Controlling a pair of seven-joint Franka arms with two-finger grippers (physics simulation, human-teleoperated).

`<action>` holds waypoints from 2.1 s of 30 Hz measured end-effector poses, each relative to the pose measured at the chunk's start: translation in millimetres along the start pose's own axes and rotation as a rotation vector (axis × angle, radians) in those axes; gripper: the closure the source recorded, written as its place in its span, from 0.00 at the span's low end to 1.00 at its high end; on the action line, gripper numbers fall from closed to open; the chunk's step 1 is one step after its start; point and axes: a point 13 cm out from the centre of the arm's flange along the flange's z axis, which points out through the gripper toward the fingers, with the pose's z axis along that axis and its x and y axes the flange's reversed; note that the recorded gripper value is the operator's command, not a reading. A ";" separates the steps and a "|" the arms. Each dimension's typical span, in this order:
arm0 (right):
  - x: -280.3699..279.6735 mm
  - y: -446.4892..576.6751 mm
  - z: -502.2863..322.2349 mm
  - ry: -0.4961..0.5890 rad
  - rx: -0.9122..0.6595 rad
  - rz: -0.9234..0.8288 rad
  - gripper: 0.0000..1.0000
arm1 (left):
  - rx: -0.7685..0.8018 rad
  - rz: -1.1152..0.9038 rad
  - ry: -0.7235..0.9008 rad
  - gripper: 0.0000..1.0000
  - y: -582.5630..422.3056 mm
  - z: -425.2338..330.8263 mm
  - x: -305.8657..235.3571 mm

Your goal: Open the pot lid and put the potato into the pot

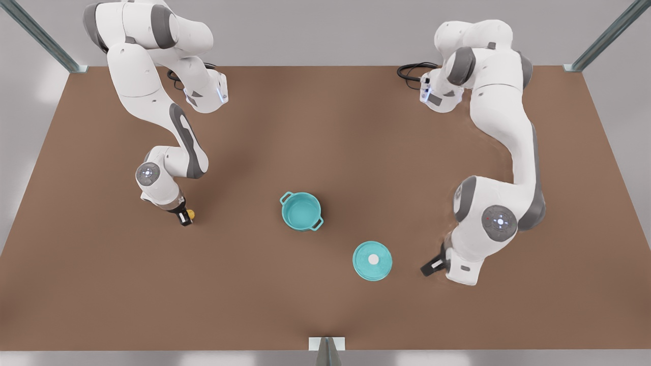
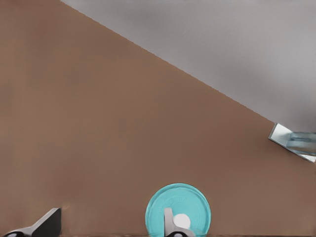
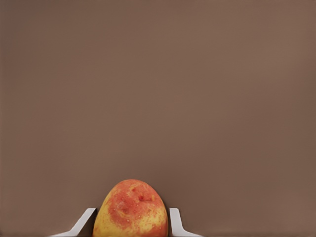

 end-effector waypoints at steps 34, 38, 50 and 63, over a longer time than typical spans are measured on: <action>195.0 113.4 -151.8 0.108 -0.109 -0.146 0.50 | 0.046 0.547 0.045 0.00 121.5 -122.7 83.5; 226.8 140.8 -165.7 0.117 -0.108 -0.152 0.50 | 0.046 0.569 0.046 0.00 122.3 -122.0 83.4; 325.1 202.8 -171.8 0.125 -0.034 -0.129 0.50 | 0.039 0.614 0.072 0.00 125.7 -120.0 88.6; 368.7 212.0 -98.2 0.062 0.081 -0.014 0.50 | 0.038 0.638 0.079 0.00 126.7 -118.4 89.4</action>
